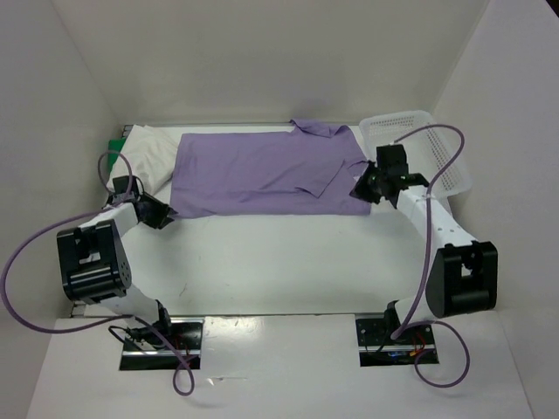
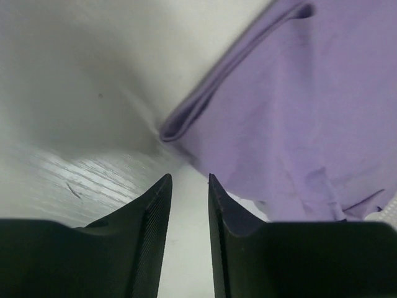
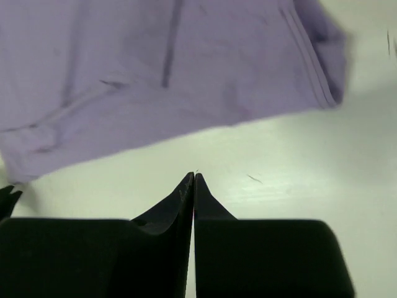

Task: Fold and stack the t-shirts
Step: Fold the flattened tshirt in 1/3 of the way

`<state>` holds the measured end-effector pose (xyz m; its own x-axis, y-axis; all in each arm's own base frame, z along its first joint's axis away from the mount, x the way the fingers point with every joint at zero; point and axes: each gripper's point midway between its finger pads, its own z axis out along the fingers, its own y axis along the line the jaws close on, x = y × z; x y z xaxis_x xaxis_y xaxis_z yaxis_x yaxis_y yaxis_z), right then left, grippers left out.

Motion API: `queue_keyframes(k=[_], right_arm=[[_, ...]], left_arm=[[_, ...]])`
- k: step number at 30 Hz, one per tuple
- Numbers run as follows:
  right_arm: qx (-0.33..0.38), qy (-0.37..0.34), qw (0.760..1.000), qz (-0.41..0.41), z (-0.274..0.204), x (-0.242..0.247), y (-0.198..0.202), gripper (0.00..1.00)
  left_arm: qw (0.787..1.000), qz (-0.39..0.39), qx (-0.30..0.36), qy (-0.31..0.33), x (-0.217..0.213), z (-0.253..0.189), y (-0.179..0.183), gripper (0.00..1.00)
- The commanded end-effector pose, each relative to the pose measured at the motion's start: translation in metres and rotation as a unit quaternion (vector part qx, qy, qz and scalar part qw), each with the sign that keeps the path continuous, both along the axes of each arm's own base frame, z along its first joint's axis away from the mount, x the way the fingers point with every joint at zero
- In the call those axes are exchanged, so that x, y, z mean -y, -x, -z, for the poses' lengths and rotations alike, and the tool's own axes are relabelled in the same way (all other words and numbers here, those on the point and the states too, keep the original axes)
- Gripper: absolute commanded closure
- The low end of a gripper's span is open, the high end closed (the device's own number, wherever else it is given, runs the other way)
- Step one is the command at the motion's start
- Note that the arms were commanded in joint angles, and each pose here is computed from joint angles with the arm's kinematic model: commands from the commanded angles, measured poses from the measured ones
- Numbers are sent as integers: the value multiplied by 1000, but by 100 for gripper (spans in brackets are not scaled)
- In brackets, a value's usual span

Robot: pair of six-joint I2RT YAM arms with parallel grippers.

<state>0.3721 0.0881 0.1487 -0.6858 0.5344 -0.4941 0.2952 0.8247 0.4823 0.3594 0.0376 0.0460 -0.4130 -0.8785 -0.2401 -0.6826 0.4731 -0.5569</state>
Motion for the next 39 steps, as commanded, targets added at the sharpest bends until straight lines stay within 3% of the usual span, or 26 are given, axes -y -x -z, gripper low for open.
queue_keyframes(k=[1,3,6,8,10,14,17,22,28,33,36,39], right_arm=[[-18,-19,1000,16,24,0,12,95],[-24,-11,999,23,33,4,19,90],[-33,7,998,49,45,17,21,68],[-52,30,996,66,65,26,24,61],[-67,41,994,79,78,31,25,56],[-92,65,987,112,104,43,23,54],[-100,65,985,125,117,44,17,54],[-100,76,982,140,131,49,1,53],[-87,78,981,155,129,51,-15,59],[-80,84,981,154,127,53,-21,58],[-111,87,980,142,133,49,-28,72],[-129,94,978,136,143,49,-24,96]], left_arm=[[1000,-1,-4,14,0,11,-4,64],[1000,-16,-11,14,-3,16,-3,65],[999,-28,-7,14,-7,23,-10,65],[999,-38,-8,21,-7,29,-13,66],[999,-37,5,17,-11,26,-25,76],[1000,-21,4,11,-12,29,-29,95],[1000,-23,-5,11,-15,36,-24,100],[1000,-20,-8,13,-16,39,-20,100],[1000,-10,-11,12,-13,39,-16,100],[1000,-10,-11,13,-12,39,-13,100],[1000,-8,-10,16,-11,38,-13,100],[1000,-8,-10,16,-11,38,-13,100]])
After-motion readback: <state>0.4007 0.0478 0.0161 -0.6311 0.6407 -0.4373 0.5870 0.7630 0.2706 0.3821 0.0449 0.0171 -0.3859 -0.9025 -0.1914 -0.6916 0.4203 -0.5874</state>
